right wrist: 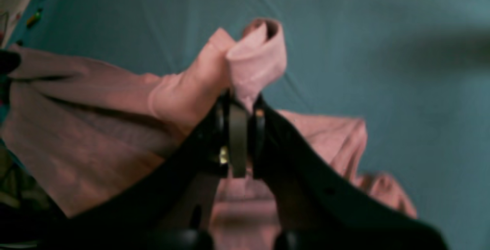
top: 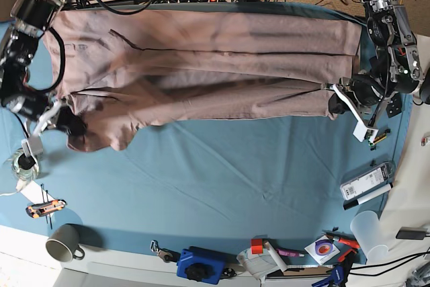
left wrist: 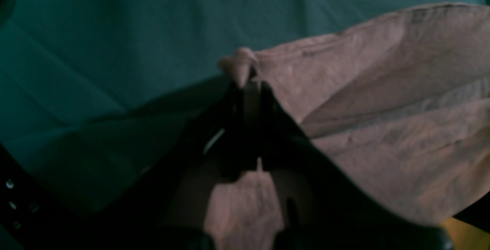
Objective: Fold the T-shirt properly
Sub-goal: 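Lift both grasped corners and fold them toward the collar, then pull the folded strip taut with both grippers and lay it flat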
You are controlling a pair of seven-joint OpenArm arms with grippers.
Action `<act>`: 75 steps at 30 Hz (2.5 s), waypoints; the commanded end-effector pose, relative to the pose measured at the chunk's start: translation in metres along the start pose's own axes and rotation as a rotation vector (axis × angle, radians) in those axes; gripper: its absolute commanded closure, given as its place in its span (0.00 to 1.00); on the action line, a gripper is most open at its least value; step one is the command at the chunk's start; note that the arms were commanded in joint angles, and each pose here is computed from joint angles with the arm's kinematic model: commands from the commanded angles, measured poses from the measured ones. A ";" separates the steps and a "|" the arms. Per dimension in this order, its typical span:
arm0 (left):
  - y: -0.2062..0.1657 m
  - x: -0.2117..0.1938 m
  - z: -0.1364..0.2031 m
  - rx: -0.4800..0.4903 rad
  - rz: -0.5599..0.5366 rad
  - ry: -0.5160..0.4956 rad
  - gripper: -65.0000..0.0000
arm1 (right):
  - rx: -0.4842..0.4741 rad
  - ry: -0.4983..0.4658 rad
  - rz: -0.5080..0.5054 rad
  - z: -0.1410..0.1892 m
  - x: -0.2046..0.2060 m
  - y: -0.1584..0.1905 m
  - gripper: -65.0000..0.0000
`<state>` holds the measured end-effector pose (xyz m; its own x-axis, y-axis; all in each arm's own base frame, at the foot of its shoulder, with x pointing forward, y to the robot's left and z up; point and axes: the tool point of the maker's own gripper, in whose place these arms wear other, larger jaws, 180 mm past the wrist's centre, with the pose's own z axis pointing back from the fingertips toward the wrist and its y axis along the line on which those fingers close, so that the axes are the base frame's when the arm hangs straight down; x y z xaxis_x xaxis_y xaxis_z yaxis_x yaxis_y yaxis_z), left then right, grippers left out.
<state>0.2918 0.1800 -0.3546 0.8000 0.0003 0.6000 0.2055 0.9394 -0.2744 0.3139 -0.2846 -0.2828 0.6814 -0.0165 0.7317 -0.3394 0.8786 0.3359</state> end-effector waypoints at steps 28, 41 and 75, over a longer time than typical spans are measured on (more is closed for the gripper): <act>0.016 -0.015 0.049 -0.111 -0.037 -0.003 1.00 | 0.079 -0.075 -0.146 0.033 -0.039 0.010 1.00; 0.010 -0.040 0.055 -0.114 -0.064 0.051 1.00 | 0.078 0.055 -0.237 0.044 -0.101 0.017 1.00; 0.023 -0.067 0.055 -0.045 -0.056 0.109 0.46 | 0.037 0.072 -0.320 0.056 -0.134 0.016 0.72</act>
<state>0.2053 0.2162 -0.3691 0.8623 -0.0846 0.4992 0.2612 0.9190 -0.2954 0.1715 -0.2884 -0.3562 0.8271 -0.2590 0.4989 -0.0966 0.8088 0.5801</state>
